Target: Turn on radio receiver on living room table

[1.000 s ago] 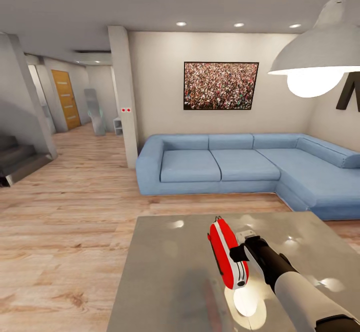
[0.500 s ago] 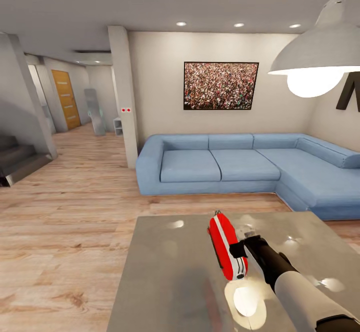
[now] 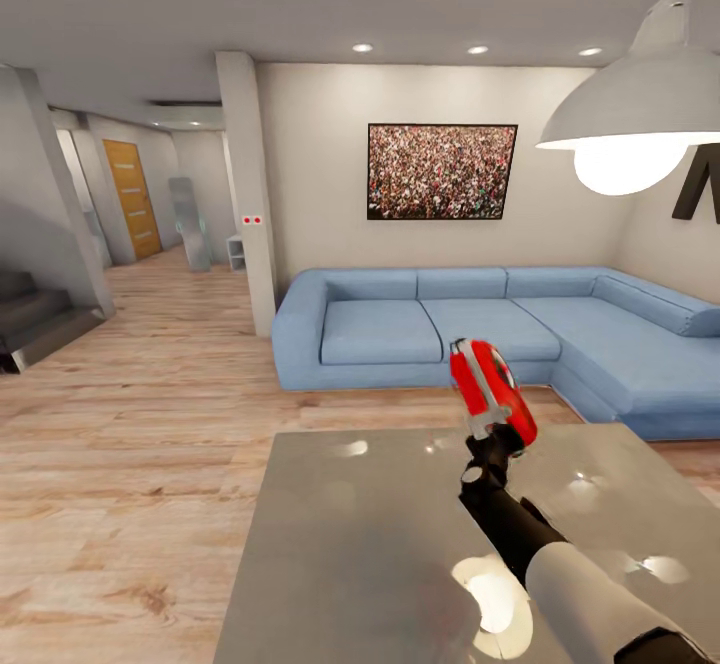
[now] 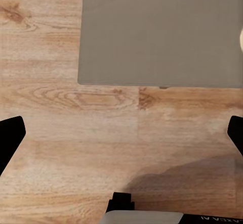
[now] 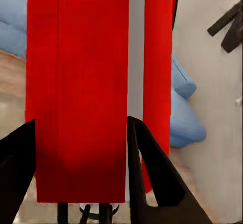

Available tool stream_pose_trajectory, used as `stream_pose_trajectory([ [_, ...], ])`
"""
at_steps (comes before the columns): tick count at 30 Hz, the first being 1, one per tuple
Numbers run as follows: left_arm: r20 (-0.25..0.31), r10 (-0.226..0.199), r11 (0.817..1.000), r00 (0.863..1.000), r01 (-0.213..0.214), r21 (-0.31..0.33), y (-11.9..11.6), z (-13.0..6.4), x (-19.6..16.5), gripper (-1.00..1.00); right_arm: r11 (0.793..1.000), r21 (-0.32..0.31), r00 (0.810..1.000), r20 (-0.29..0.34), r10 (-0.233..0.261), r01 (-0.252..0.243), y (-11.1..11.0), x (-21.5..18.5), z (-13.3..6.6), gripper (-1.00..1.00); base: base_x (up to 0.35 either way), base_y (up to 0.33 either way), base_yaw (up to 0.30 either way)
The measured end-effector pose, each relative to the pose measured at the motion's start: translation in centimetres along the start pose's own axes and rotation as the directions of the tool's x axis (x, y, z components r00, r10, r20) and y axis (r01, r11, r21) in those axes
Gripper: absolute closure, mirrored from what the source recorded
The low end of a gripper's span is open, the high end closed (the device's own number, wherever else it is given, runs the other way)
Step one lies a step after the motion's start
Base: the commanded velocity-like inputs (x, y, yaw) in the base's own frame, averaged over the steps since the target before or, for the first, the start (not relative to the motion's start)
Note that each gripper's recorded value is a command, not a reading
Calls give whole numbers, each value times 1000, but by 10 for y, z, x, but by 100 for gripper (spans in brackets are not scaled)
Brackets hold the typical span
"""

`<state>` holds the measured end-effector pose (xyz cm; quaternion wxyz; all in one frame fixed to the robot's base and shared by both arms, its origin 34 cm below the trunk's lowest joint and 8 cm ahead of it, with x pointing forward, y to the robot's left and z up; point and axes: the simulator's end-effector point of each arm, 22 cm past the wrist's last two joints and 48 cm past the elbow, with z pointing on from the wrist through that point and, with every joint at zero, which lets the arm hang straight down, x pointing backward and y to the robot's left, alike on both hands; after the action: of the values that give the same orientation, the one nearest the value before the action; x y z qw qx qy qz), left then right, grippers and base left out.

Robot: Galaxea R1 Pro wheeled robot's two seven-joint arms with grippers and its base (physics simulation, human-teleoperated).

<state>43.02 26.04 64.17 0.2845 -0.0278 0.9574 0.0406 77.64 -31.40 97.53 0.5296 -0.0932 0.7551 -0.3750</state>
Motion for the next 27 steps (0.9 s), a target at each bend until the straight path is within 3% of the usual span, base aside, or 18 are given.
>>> stream_pose_trajectory([
  [1, 1, 0, 1000, 1000, 0, 0, 0, 0, 0, -100, 999, 31, 998, 51, -34, 32, -5, -16, -3, 100, 0, 0, 0],
  [4, 0, 0, 1000, 1000, 0, 0, 0, 0, 0, -100, 990, 125, 990, 114, -81, 67, -11, -33, -17, 100, 0, 0, 0],
  [10, 1, 0, 1000, 1000, 0, 0, 0, 0, 0, -100, 938, 325, 945, 254, -207, 118, -25, -74, -55, 100, 0, 0, 0],
  [14, 1, 0, 1000, 1000, 0, 0, 0, 0, 0, -100, 883, 458, 904, 329, -273, 100, -37, -95, -86, 100, 0, 0, 0],
  [19, 0, 0, 1000, 1000, 0, -1, 0, 0, 0, -100, 814, 575, 851, 385, -357, 81, -43, -108, -119, 100, 0, 0, 0],
  [22, 0, 0, 1000, 1000, 0, -1, 0, 0, 0, -100, 760, 641, 811, 387, -439, 106, -42, -110, -136, 100, 0, 0, 0],
  [27, 0, 0, 1000, 1000, 0, -1, 1, 0, 0, -100, 694, 706, 775, 357, -522, 142, -43, -114, -150, 100, 0, 0, 0],
])
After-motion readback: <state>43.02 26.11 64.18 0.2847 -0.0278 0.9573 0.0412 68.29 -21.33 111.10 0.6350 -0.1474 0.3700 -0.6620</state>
